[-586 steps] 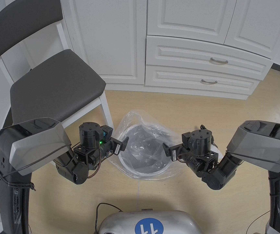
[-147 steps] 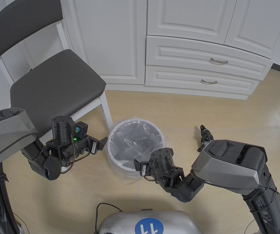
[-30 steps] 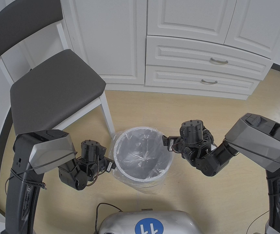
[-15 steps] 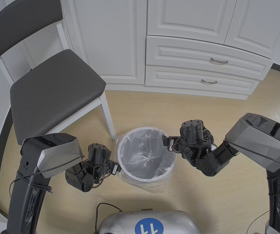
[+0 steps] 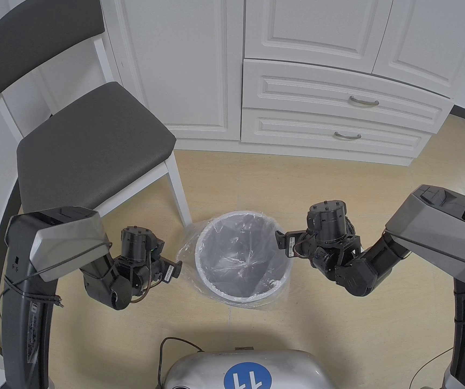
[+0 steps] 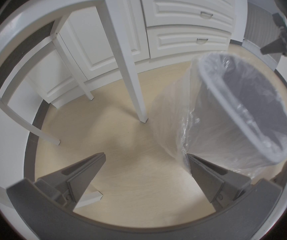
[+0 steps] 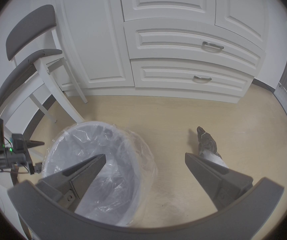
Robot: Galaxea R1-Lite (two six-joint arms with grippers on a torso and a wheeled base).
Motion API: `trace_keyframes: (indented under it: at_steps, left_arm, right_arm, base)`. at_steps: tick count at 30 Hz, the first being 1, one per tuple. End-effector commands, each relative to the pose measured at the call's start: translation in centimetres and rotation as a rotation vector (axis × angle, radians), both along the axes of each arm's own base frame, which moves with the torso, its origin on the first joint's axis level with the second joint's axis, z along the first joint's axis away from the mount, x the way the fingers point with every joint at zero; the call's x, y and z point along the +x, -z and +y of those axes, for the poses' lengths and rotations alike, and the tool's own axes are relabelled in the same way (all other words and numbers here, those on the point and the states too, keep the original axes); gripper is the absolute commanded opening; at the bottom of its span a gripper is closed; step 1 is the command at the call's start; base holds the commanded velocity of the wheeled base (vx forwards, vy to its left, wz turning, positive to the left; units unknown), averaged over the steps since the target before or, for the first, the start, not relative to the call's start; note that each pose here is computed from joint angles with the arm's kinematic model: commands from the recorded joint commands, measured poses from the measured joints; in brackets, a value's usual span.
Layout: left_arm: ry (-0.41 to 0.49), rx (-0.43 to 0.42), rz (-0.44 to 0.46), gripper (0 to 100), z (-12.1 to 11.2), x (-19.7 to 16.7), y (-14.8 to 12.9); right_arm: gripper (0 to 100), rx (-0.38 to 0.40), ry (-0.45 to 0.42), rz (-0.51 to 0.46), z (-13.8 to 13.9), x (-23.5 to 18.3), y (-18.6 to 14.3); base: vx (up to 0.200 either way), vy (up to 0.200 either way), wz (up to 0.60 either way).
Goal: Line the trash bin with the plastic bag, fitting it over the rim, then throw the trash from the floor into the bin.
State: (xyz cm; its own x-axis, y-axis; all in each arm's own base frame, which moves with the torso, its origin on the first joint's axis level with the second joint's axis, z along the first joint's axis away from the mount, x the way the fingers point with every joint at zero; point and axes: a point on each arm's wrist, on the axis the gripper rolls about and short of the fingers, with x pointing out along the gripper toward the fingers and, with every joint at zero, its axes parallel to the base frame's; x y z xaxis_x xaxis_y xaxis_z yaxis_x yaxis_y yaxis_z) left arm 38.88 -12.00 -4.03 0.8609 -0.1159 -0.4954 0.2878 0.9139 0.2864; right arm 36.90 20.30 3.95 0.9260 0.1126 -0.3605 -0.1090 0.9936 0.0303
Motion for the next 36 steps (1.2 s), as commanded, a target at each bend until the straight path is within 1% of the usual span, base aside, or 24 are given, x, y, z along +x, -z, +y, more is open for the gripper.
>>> trace_keyframes:
  at_steps: [1, 3, 5, 9, 10, 11, 14, 16, 17, 19, 21, 23, 26, 30, 31, 32, 35, 36]
  left_arm:
    - [0.066, -0.056, -0.036, 100, 1.2, -1.8, -4.4]
    - [0.104, -0.072, -0.032, 100, 1.2, -2.7, -5.2]
    - [0.133, -0.084, -0.016, 100, 1.1, -3.3, -5.3]
    - [0.153, -0.095, -0.017, 100, 1.1, -3.9, -5.8]
    - [0.154, -0.098, -0.018, 100, 1.1, -3.9, -5.9]
    - [0.157, -0.099, -0.014, 100, 1.2, -4.6, -6.3]
    - [0.197, -0.114, -0.013, 100, 1.2, -6.0, -6.9]
    - [0.210, -0.120, -0.022, 100, 1.1, -6.6, -7.3]
    - [0.237, -0.135, -0.049, 100, 1.2, -8.2, -8.2]
    - [0.272, -0.155, -0.080, 100, 1.3, -10.2, -9.1]
    - [0.305, -0.188, -0.116, 100, 1.6, -12.3, -10.0]
    - [0.341, -0.248, -0.160, 100, 1.9, -14.6, -11.2]
    - [0.337, -0.310, -0.221, 100, 2.8, -16.8, -12.4]
    - [0.330, -0.387, -0.295, 100, 3.7, -19.7, -14.6]
    - [0.330, -0.387, -0.295, 100, 3.7, -19.7, -14.6]
    - [0.330, -0.446, -0.351, 100, 4.3, -21.3, -16.2]
    - [0.327, -0.536, -0.431, 100, 5.0, -23.0, -18.2]
    - [0.328, -0.566, -0.470, 100, 5.3, -23.7, -19.0]
  right_arm:
    - [100, -0.004, -0.006, -0.018, -0.5, -0.9, -1.6]
    - [100, -0.006, -0.009, -0.029, -0.9, -1.2, -2.4]
    - [100, -0.022, -0.015, -0.040, -1.4, -1.9, -3.4]
    - [100, -0.043, -0.027, -0.069, -2.8, -4.4, -6.0]
    - [100, -0.044, -0.027, -0.070, -2.9, -4.6, -6.2]
    - [100, -0.037, -0.027, -0.092, -3.7, -5.6, -7.5]
    - [100, -0.015, -0.038, -0.143, -5.2, -6.9, -9.7]
    - [100, -0.014, -0.046, -0.160, -5.6, -7.3, -10.3]
    - [100, -0.037, -0.048, -0.168, -6.4, -7.7, -11.1]
    - [100, -0.043, -0.046, -0.162, -6.8, -7.8, -11.6]
    - [100, -0.064, -0.041, -0.116, -7.1, -8.0, -11.4]
    - [100, -0.075, -0.022, -0.082, -7.9, -8.9, -11.9]
    - [100, -0.057, -0.003, -0.077, -9.1, -10.6, -13.0]
    - [100, -0.004, 0.010, -0.123, -10.2, -13.0, -14.6]
    - [100, -0.004, 0.010, -0.123, -10.2, -13.0, -14.6]
    - [100, 0.006, 0.010, -0.138, -10.9, -14.7, -15.0]
    - [100, 0.016, 0.016, -0.158, -12.0, -17.0, -15.2]
    - [100, 0.017, 0.017, -0.163, -12.4, -17.9, -15.2]
  base:
    - [0.000, 0.000, 0.00]
    - [0.000, 0.000, 0.00]
    - [0.000, 0.000, 0.00]
    - [0.000, 0.000, 0.00]
    - [0.000, 0.000, 0.00]
    - [0.000, 0.000, 0.00]
    - [0.000, 0.000, 0.00]
    - [0.000, 0.000, 0.00]
    - [0.000, 0.000, 0.00]
    - [0.000, 0.000, 0.00]
    - [0.000, 0.000, 0.00]
    - [0.000, 0.000, 0.00]
    - [0.000, 0.000, 0.00]
    - [0.000, 0.000, 0.00]
    - [0.000, 0.000, 0.00]
    - [0.000, 0.000, 0.00]
    - [0.000, 0.000, 0.00]
    - [0.000, 0.000, 0.00]
